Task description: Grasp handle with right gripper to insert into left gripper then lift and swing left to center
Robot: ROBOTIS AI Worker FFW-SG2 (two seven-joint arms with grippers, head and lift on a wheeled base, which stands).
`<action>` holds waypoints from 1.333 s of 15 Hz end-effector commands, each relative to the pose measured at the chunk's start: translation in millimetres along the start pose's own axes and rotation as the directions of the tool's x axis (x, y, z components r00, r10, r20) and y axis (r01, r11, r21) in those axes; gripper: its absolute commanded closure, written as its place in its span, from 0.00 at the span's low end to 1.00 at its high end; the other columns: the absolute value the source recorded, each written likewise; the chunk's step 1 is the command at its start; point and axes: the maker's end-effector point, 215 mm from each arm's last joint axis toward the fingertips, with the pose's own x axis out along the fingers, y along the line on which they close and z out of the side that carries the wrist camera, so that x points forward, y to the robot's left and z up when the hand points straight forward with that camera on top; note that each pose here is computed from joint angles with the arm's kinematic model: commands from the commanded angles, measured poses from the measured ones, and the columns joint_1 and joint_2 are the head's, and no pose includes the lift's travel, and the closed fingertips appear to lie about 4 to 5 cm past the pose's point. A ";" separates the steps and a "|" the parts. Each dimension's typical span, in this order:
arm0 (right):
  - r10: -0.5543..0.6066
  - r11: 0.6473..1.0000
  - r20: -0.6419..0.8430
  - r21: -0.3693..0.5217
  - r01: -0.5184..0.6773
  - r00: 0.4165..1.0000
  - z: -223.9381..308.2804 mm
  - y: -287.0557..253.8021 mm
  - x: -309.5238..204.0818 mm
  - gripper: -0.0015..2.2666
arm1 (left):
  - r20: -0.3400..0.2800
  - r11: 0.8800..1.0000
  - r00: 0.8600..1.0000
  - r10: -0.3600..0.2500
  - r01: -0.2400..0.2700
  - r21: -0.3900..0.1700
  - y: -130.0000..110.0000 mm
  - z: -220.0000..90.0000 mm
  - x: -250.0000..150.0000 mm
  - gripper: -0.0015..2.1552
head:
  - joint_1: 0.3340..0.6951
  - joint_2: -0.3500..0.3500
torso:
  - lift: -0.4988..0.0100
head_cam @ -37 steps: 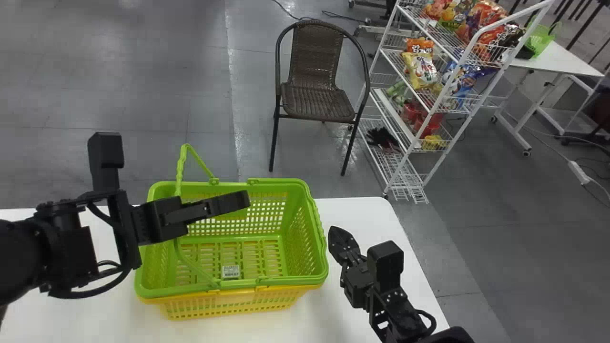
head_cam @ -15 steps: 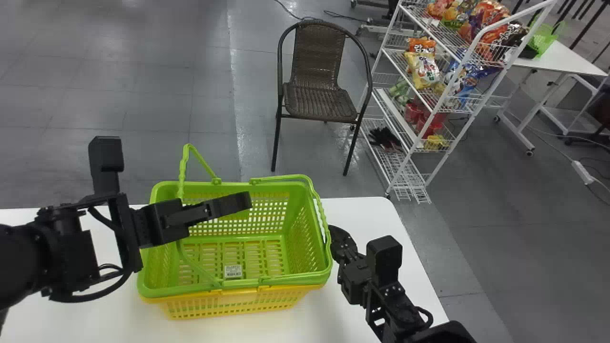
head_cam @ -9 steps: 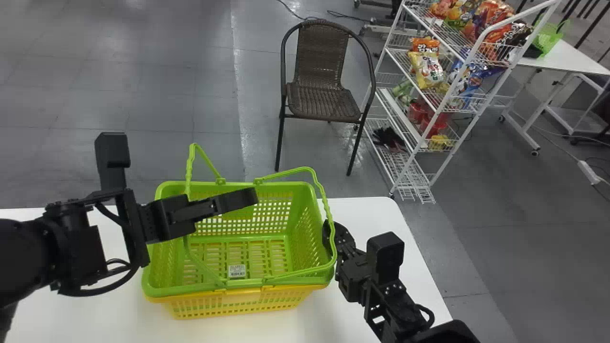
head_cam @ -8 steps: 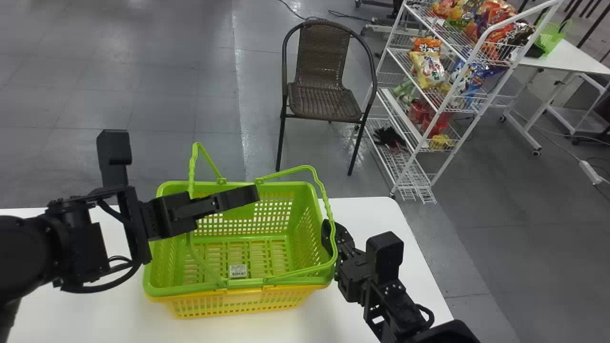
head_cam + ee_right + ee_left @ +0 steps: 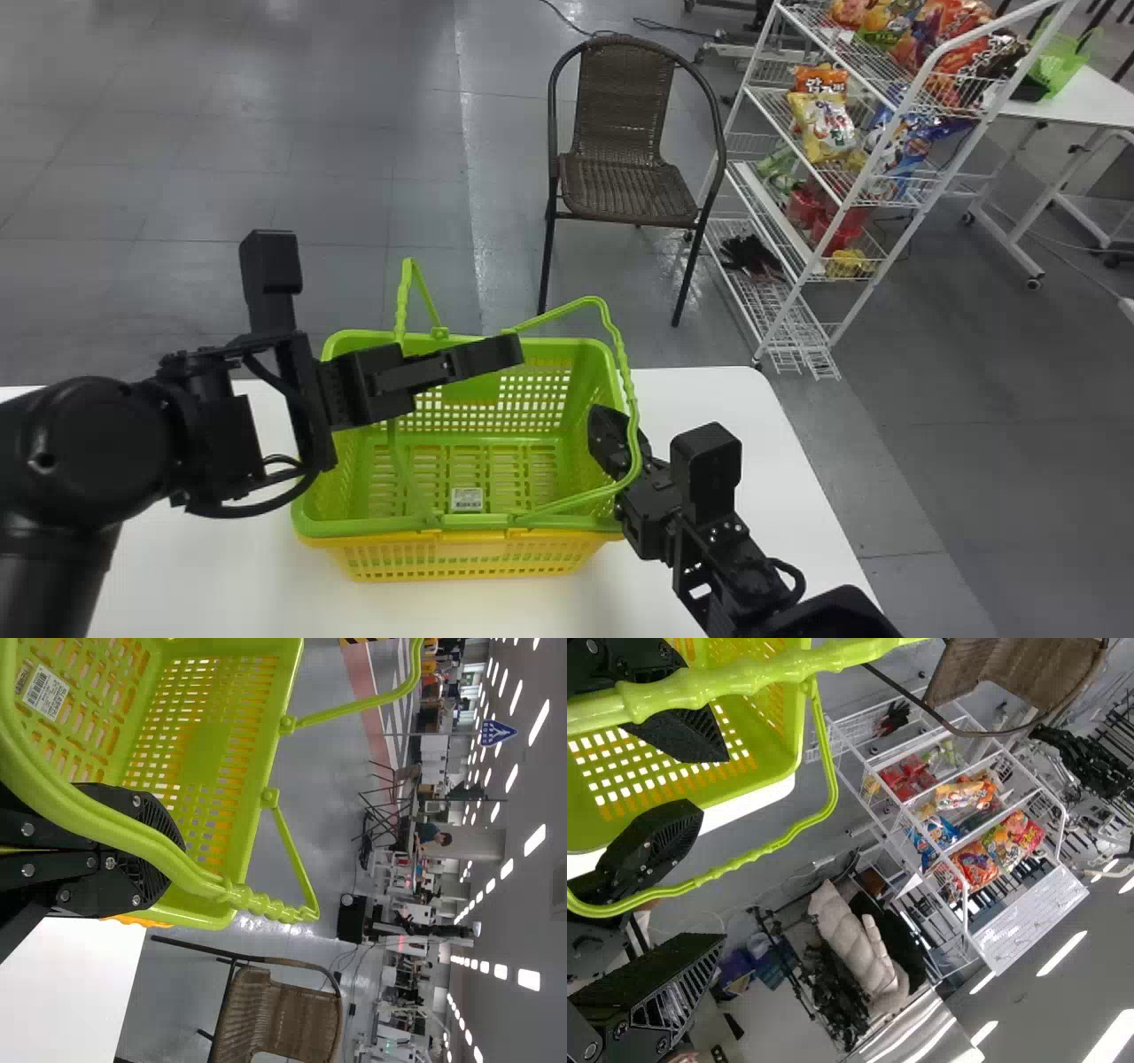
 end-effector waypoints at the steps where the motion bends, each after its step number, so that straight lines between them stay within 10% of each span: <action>1: 0.014 1.000 0.000 -0.003 -0.014 1.000 5.3 9.0 3.0 0.95 | -0.002 1.000 1.000 -0.001 0.001 -0.012 2.8 -3.3 3.1 0.04 | 1.00 0.20 | 0.98; 20: 0.116 0.993 0.017 -0.038 -0.115 0.993 35.7 83.4 18.5 0.95 | 0.007 1.000 1.000 0.001 -0.001 0.006 1.7 0.3 15.7 0.04 | 1.00 0.31 | 0.98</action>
